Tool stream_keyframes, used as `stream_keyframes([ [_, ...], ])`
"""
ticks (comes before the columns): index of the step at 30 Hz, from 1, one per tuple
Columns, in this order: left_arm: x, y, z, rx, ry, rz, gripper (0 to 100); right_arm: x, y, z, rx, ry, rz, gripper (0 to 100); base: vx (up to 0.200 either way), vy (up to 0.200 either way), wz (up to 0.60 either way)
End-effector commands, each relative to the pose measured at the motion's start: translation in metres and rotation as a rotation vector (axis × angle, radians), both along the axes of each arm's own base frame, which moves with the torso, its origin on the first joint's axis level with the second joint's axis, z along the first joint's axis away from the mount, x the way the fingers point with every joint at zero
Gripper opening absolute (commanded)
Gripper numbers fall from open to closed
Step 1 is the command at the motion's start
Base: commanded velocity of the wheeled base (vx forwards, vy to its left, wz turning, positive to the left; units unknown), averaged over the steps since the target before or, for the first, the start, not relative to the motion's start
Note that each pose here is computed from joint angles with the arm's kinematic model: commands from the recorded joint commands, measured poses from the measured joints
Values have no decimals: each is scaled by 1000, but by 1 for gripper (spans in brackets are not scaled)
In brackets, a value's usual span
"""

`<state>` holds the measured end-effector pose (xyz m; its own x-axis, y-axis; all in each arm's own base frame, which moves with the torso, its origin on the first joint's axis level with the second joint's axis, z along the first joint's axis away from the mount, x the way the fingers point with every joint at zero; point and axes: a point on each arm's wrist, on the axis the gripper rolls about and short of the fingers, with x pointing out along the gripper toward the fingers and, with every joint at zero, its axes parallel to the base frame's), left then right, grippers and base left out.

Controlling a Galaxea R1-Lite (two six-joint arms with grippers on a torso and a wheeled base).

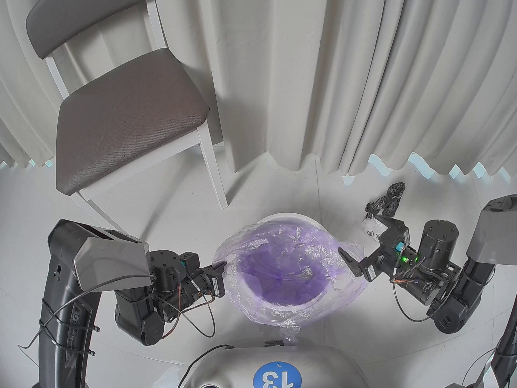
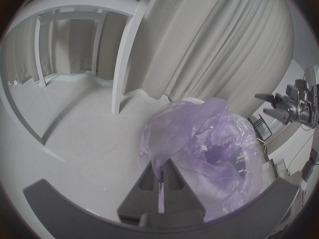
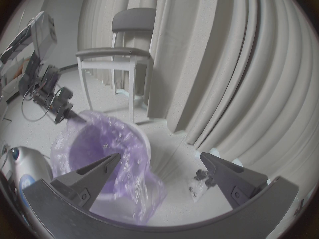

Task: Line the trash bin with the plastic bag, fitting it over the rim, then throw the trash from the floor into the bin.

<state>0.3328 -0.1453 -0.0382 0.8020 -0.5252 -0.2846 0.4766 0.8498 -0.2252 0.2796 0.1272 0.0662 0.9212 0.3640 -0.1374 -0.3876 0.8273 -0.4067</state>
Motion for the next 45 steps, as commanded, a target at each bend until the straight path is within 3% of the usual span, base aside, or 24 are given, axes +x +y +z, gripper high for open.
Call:
stream_keyframes([
  [1, 1, 0, 2, -8, -16, 2, 0, 17, 7, 14, 41, -30, -24, 100, 0, 0, 0],
  [4, 0, 0, 4, -10, -21, 2, 0, 14, 3, 25, 73, -16, -33, 100, 0, 0, 0],
  [8, -1, 1, 4, -9, -14, -2, 0, 3, 9, 60, 97, 0, 39, 100, 0, 0, 0],
  [12, -1, 2, 4, -9, -14, -2, 0, -4, 14, 91, 57, 121, 98, 100, 0, 0, 0],
  [15, 0, 3, -1, -5, -4, 2, 0, -9, 27, 117, 10, 303, 154, 100, 0, 0, 0],
  [17, -1, 2, -2, -4, 0, -2, 0, -6, 32, 127, -15, 364, 163, 100, 0, 0, 0],
  [20, -3, -1, -3, -3, 3, -11, 0, 5, 44, 113, -61, 420, 178, 100, 0, 0, 0],
  [21, -3, 0, -3, -1, 6, -10, 100, 7, 47, 110, -65, 422, 182, 100, 0, 0, 0],
  [26, -4, 6, -4, 3, 15, -1, 100, 24, 63, 77, -93, 381, 215, 100, 0, 0, 0],
  [32, -9, 21, 5, 9, 21, -20, 100, 56, 77, 36, -253, 192, 274, 100, 0, 0, 0],
  [37, -14, 52, 21, 50, -22, -88, 100, 64, 81, 9, -343, 190, 315, 100, 0, 0, 0],
  [45, -23, 55, 36, 45, -46, -127, 100, 74, 83, -22, -418, 161, 351, 100, 0, 0, 0],
])
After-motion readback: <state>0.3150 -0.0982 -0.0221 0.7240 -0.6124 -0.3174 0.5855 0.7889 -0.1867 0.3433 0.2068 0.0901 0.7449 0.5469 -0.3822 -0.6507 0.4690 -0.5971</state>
